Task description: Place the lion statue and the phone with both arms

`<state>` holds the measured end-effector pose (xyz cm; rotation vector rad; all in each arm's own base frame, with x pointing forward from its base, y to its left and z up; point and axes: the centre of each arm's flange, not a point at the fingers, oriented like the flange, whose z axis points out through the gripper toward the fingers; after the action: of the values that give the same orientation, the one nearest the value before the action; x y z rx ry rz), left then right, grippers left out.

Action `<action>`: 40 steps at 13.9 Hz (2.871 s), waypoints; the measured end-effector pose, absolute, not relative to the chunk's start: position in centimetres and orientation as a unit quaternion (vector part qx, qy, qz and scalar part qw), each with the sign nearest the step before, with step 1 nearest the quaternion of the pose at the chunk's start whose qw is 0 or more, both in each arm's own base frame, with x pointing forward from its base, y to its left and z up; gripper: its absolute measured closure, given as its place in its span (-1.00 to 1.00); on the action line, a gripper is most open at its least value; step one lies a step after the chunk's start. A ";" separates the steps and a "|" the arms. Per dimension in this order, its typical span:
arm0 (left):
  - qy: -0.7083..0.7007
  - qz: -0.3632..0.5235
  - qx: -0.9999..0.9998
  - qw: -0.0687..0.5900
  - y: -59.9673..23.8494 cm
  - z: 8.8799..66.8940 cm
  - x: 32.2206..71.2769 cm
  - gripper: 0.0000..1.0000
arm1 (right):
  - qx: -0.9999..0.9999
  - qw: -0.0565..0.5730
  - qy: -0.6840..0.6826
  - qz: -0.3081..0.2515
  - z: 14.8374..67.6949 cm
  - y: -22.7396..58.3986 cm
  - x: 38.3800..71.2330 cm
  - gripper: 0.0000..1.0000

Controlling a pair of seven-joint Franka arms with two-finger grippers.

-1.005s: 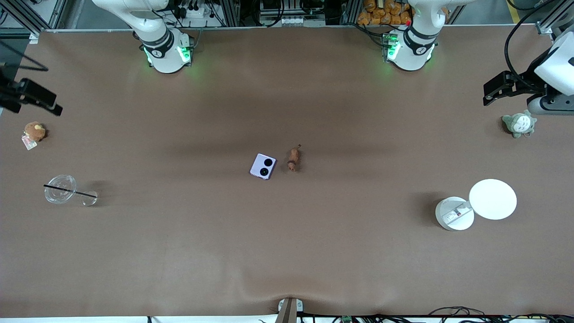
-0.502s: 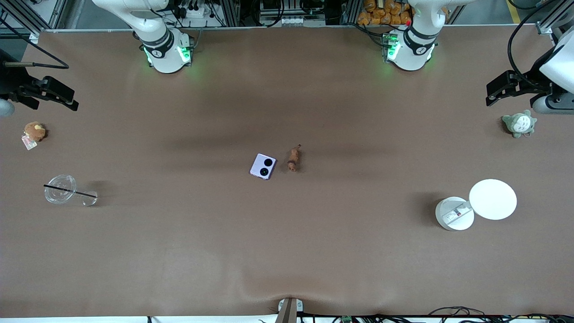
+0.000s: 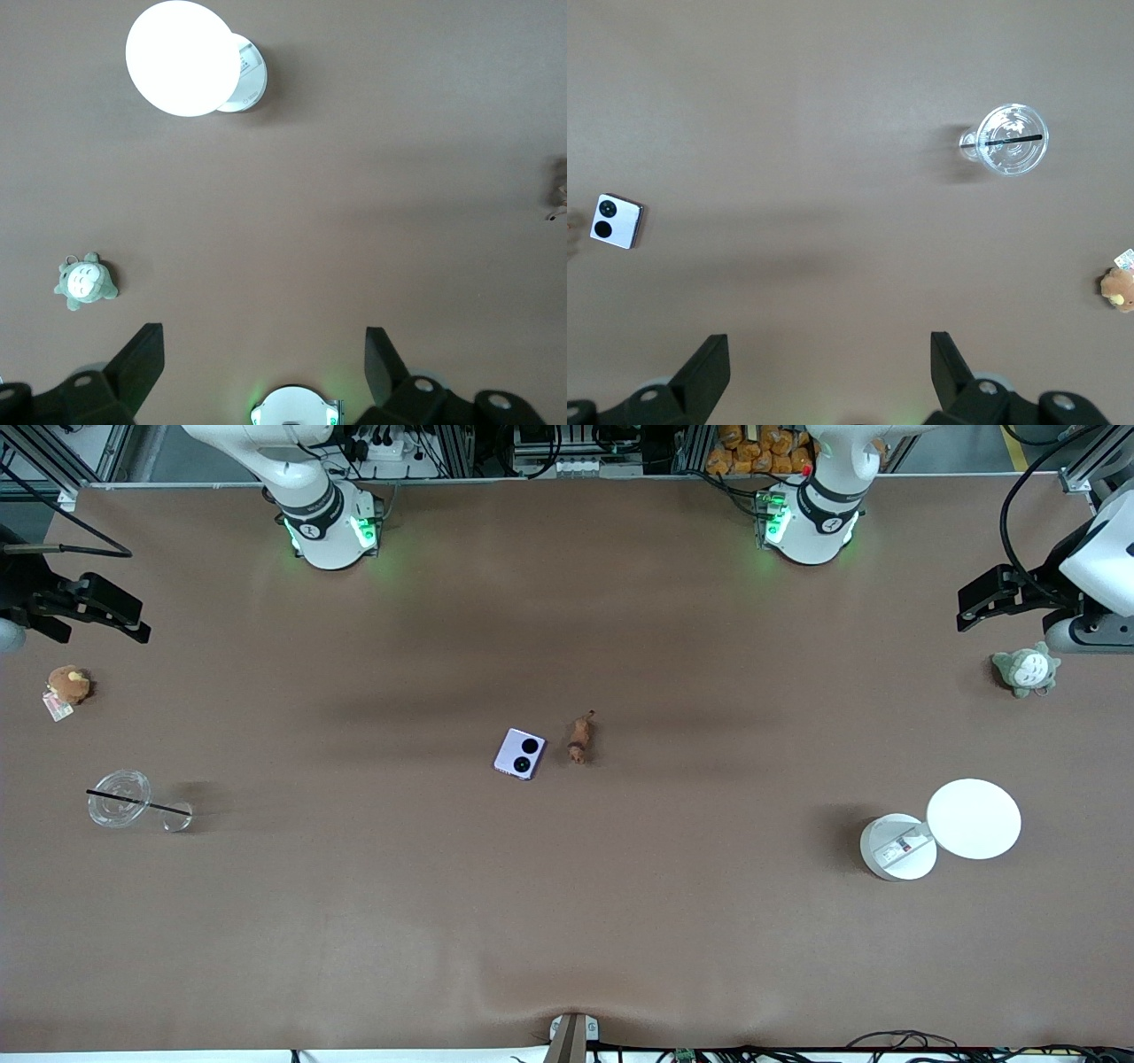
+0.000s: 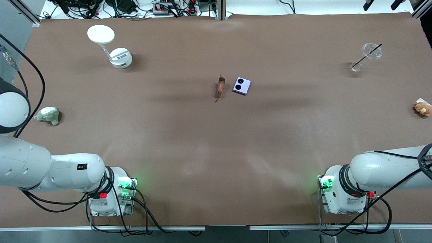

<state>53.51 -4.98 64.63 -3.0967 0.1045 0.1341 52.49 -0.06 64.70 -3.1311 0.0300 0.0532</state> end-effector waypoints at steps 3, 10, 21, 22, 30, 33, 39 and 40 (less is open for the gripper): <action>0.034 0.046 -0.998 0.020 -5.0 64.5 53.5 -1.00 | -1.000 0.005 0.011 0.017 64.6 -0.2 52.5 -1.00; 0.033 0.053 -0.998 0.020 -4.9 64.0 53.6 -1.00 | -1.000 0.005 0.016 0.018 64.5 -0.7 52.6 -1.00; 0.035 0.071 -0.997 0.019 -5.0 62.0 54.5 -1.00 | -1.000 0.006 0.016 0.021 64.1 -0.7 52.9 -1.00; 0.036 0.075 -0.996 0.018 -5.1 61.5 54.7 -1.00 | -1.000 0.006 0.016 0.021 64.1 -0.7 52.9 -1.00; 0.030 0.068 -0.997 0.018 -16.7 53.6 56.0 -1.00 | -1.000 0.006 0.015 0.021 64.1 -0.7 52.9 -1.00; 0.040 0.064 -0.997 0.013 -24.0 50.0 55.3 -1.00 | -1.000 0.006 0.016 0.022 64.0 -0.7 52.9 -1.00; -0.009 0.041 -0.999 0.022 -41.6 36.5 51.3 -1.00 | -1.000 0.007 0.017 0.024 63.9 -0.9 52.9 -1.00; -0.017 0.044 -0.999 0.025 -43.6 34.3 50.5 -1.00 | -0.999 0.007 0.020 0.025 63.9 -1.2 52.9 -1.00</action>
<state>50.52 -43.60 34.26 -3.0889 -0.0524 0.1361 52.90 -1.20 63.93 -3.1268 0.0629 0.0768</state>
